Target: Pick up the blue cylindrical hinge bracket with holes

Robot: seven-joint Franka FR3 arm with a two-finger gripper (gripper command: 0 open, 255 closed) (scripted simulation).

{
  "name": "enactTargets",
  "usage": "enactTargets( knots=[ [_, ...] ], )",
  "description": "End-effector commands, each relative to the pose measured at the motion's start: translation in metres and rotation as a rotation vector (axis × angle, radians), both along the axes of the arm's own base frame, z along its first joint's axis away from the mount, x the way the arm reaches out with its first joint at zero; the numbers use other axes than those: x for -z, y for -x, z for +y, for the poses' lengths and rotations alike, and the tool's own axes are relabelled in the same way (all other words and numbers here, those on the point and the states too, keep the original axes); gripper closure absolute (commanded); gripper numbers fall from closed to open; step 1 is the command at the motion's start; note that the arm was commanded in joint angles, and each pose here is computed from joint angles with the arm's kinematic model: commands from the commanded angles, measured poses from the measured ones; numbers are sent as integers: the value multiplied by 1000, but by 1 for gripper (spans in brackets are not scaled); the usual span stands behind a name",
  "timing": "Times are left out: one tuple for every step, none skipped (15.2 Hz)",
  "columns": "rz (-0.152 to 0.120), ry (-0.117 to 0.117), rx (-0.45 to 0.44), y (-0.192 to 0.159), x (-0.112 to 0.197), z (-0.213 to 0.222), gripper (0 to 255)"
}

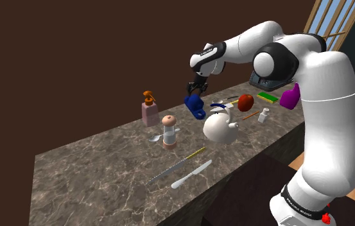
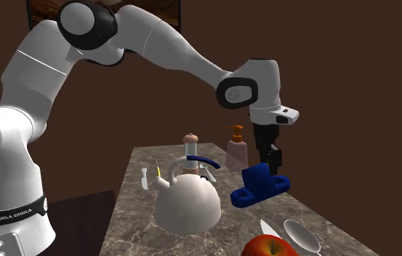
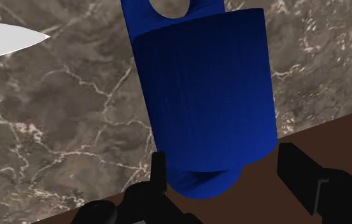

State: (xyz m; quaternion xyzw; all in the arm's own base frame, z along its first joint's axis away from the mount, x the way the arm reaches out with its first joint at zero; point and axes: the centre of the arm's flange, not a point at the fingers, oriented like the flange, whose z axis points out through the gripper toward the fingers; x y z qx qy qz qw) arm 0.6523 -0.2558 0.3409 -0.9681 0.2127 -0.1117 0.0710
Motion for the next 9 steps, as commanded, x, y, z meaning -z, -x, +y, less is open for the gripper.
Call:
enactTargets(
  knots=[
    [-1, 0, 0, 0, -11, 0, 255],
    [-1, 0, 0, 0, -16, 0, 255],
    [-1, 0, 0, 0, -21, 0, 255],
    [-1, 0, 0, 0, -27, 0, 255],
    [-1, 0, 0, 0, -32, 0, 255],
    [-1, 0, 0, 0, -37, 0, 255],
    [-1, 0, 0, 0, -42, 0, 255],
    [-1, 0, 0, 0, -43, 0, 255],
    [-1, 0, 0, 0, -43, 0, 255]
  ],
)
